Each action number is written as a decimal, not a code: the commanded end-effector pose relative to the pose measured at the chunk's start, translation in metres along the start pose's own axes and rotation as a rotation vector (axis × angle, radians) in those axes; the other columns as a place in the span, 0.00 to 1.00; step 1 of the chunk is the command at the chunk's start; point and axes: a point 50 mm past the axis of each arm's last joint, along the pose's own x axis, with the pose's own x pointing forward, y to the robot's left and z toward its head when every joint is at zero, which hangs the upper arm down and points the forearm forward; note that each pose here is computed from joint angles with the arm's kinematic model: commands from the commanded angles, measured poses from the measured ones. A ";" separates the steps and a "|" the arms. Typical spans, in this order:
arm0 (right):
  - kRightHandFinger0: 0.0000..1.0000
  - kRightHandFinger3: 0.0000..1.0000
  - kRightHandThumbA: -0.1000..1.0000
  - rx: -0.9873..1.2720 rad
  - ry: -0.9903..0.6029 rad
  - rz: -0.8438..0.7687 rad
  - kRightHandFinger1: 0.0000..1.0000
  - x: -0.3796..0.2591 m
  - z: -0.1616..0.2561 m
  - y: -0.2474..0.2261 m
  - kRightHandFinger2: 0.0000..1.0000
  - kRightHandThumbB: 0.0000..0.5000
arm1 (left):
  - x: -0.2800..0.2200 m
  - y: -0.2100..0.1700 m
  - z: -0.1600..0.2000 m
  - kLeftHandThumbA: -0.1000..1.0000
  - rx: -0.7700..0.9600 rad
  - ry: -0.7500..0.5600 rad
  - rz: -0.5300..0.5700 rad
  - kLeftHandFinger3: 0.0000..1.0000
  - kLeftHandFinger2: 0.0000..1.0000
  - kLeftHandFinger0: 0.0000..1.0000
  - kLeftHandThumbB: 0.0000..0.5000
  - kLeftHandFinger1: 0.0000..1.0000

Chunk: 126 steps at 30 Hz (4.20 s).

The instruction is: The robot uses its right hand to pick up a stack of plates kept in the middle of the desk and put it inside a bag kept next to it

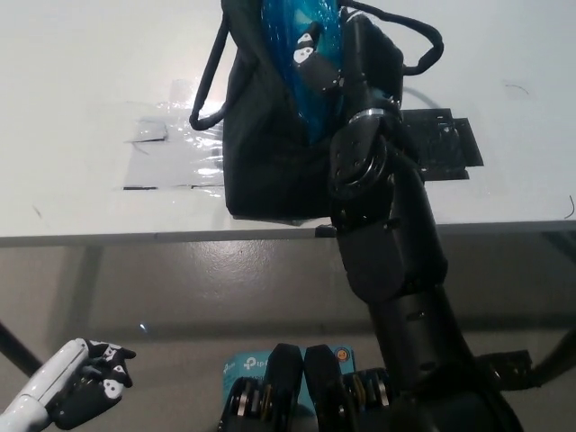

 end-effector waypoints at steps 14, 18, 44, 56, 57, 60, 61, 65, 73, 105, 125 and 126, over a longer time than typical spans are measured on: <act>1.00 1.00 0.73 -0.393 -0.179 0.021 1.00 -0.026 0.067 -0.004 1.00 0.80 | 0.000 0.006 0.002 0.00 -0.006 -0.010 -0.005 0.70 0.75 0.70 0.01 0.73; 1.00 1.00 0.66 -0.414 -0.162 -0.001 1.00 -0.024 0.064 -0.007 1.00 0.78 | 0.000 0.005 0.002 0.00 -0.007 -0.009 -0.010 0.71 0.77 0.73 0.01 0.75; 1.00 1.00 1.00 -0.218 -0.276 -0.142 1.00 -0.011 0.101 -0.161 1.00 1.00 | -0.003 -0.004 -0.005 0.00 -0.046 0.005 -0.040 0.70 0.77 0.74 0.00 0.76; 1.00 1.00 0.70 0.034 -0.323 -0.135 1.00 -0.100 -0.052 -0.237 1.00 0.51 | -0.006 -0.002 -0.009 0.00 -0.021 0.024 -0.035 0.72 0.76 0.72 0.00 0.75; 1.00 1.00 0.65 0.066 -0.317 -0.128 1.00 -0.107 -0.074 -0.229 1.00 0.44 | -0.006 -0.002 -0.009 0.00 -0.013 0.024 -0.035 0.73 0.76 0.71 0.01 0.74; 1.00 1.00 0.54 0.111 -0.275 -0.123 1.00 -0.145 -0.138 -0.196 1.00 0.35 | -0.006 -0.002 -0.008 0.00 -0.019 0.017 -0.026 0.71 0.75 0.70 0.01 0.73; 1.00 1.00 0.53 0.116 -0.257 -0.115 1.00 -0.159 -0.154 -0.184 1.00 0.33 | -0.008 -0.001 -0.008 0.00 -0.018 0.017 -0.031 0.71 0.75 0.70 0.00 0.73; 1.00 1.00 0.54 0.117 -0.175 -0.086 1.00 -0.202 -0.218 -0.139 1.00 0.36 | -0.007 0.000 -0.010 0.00 -0.019 0.025 -0.023 0.71 0.74 0.71 0.00 0.74; 0.88 1.00 0.50 0.283 -0.051 -0.126 1.00 -0.245 -0.286 -0.095 1.00 0.47 | -0.007 -0.001 -0.009 0.00 -0.004 0.024 -0.024 0.72 0.75 0.70 0.00 0.73; 0.51 0.91 0.41 0.244 0.156 0.054 0.61 -0.271 -0.346 -0.067 0.72 0.50 | -0.024 -0.002 -0.021 0.00 0.059 0.117 -0.130 0.87 0.87 0.80 0.06 0.83; 0.44 0.92 0.29 0.188 0.136 0.095 0.55 -0.277 -0.337 -0.073 0.66 0.42 | -0.035 0.002 -0.015 0.00 0.069 0.123 -0.078 0.87 0.84 0.77 0.02 0.81; 0.44 0.92 0.28 0.186 0.136 0.097 0.55 -0.279 -0.337 -0.074 0.66 0.42 | -0.038 0.000 -0.016 0.00 0.067 0.124 -0.078 0.87 0.84 0.77 0.01 0.81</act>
